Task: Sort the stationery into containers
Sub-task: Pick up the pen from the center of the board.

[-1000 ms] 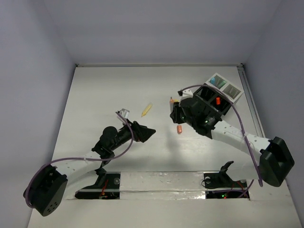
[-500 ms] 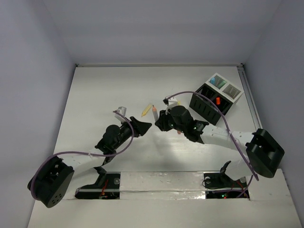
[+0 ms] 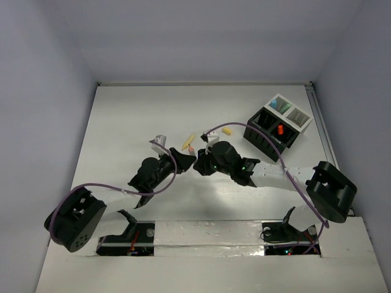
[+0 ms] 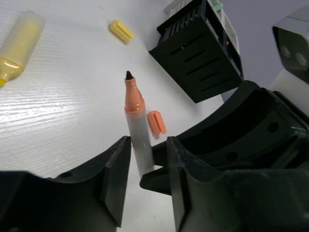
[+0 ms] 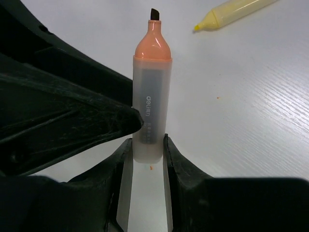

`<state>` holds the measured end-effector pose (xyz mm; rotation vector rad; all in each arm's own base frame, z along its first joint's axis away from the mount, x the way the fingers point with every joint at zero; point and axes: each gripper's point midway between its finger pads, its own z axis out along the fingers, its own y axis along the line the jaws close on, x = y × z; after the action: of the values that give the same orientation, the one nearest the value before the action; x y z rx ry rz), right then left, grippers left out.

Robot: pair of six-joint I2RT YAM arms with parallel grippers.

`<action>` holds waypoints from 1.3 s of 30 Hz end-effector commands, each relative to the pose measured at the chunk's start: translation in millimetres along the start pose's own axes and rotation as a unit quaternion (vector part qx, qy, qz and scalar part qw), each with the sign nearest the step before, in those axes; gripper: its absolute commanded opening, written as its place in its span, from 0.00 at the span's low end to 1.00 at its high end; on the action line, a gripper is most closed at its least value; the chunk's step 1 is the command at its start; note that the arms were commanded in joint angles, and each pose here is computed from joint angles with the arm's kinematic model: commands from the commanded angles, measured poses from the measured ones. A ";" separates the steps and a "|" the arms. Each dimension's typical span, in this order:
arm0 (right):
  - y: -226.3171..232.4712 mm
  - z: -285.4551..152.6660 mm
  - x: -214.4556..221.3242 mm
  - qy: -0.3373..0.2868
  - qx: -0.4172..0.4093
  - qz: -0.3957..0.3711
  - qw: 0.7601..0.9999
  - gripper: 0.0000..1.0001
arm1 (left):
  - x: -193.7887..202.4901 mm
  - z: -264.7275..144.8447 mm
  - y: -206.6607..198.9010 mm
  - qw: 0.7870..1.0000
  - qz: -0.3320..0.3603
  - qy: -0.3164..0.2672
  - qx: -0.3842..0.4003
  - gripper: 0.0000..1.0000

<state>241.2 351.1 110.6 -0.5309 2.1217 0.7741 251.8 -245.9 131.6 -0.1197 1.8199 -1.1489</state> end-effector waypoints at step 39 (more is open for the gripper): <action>60.6 -119.8 -94.1 -0.137 -0.271 -0.058 0.951 0.77 | 4.2 -59.6 -129.1 0.933 0.105 0.062 0.338 0.00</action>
<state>215.1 313.4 243.8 -0.7039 1.6998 1.1609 184.2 -278.9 201.2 0.4038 1.5730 -1.4655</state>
